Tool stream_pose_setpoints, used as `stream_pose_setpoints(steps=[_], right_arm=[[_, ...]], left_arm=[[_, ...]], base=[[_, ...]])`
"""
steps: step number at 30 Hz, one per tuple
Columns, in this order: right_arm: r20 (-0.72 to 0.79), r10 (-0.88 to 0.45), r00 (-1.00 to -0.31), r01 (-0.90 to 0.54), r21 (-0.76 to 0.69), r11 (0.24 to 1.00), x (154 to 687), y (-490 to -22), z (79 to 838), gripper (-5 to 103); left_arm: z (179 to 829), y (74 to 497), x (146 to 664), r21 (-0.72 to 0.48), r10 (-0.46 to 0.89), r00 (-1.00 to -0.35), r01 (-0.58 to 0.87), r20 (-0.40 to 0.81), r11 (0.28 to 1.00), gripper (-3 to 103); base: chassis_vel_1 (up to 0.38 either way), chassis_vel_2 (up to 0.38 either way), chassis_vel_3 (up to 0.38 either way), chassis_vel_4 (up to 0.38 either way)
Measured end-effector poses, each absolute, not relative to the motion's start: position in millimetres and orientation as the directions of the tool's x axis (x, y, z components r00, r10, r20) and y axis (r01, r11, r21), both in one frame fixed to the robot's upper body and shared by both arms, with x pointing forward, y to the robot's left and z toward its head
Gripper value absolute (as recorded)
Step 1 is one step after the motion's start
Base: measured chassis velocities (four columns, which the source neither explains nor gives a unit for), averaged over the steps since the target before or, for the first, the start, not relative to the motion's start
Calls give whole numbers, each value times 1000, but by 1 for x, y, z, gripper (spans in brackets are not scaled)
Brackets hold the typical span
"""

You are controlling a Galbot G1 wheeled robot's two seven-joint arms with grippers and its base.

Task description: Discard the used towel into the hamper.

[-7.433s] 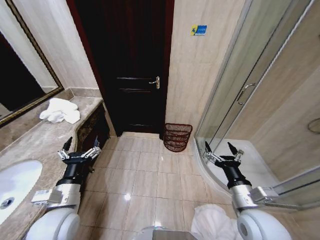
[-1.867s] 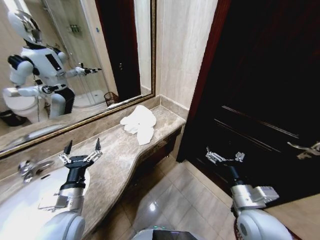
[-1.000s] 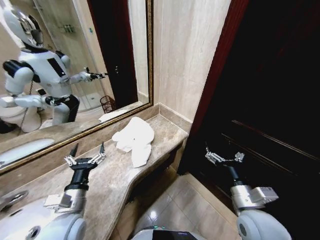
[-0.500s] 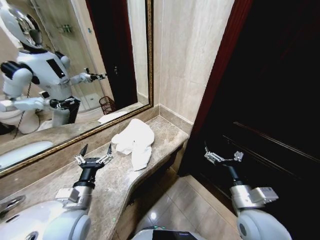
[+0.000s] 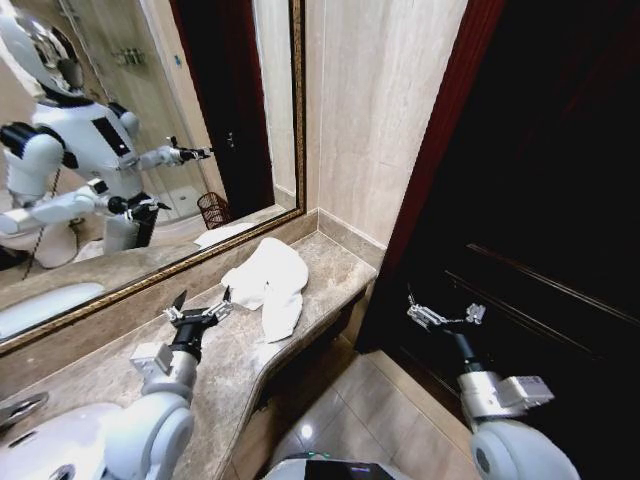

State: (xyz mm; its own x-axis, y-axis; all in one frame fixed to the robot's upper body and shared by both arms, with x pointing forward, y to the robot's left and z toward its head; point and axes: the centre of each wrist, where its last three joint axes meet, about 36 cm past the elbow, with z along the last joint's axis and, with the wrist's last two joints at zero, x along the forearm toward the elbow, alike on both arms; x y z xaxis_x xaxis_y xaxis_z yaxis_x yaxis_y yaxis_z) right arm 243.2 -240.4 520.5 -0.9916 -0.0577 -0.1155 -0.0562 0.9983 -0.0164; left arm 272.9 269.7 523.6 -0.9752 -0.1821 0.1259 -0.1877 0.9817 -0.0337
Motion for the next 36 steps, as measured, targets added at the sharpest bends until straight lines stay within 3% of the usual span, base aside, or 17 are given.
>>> stream_pose_setpoints(steps=[12,16,21,36], right_arm=[[-71,-24,-997,-19,-66,998,253,-242,504,100],[-45,-25,-999,-22,-70,997,257,-240,493,100],[-36,-25,-999,-22,-73,997,262,-240,487,100],[-27,-27,-999,-24,-85,996,270,-245,478,100]], left_arm=[[483,297,327,-67,-129,-979,-141,155,988,100],[483,271,355,-191,-84,-967,-132,242,973,100],[491,238,379,-254,-112,-935,-205,337,945,100],[491,222,447,-163,-179,-908,-256,378,953,100]], base=[[0,0,0,0],[0,0,0,0],[0,0,0,0],[0,0,0,0]])
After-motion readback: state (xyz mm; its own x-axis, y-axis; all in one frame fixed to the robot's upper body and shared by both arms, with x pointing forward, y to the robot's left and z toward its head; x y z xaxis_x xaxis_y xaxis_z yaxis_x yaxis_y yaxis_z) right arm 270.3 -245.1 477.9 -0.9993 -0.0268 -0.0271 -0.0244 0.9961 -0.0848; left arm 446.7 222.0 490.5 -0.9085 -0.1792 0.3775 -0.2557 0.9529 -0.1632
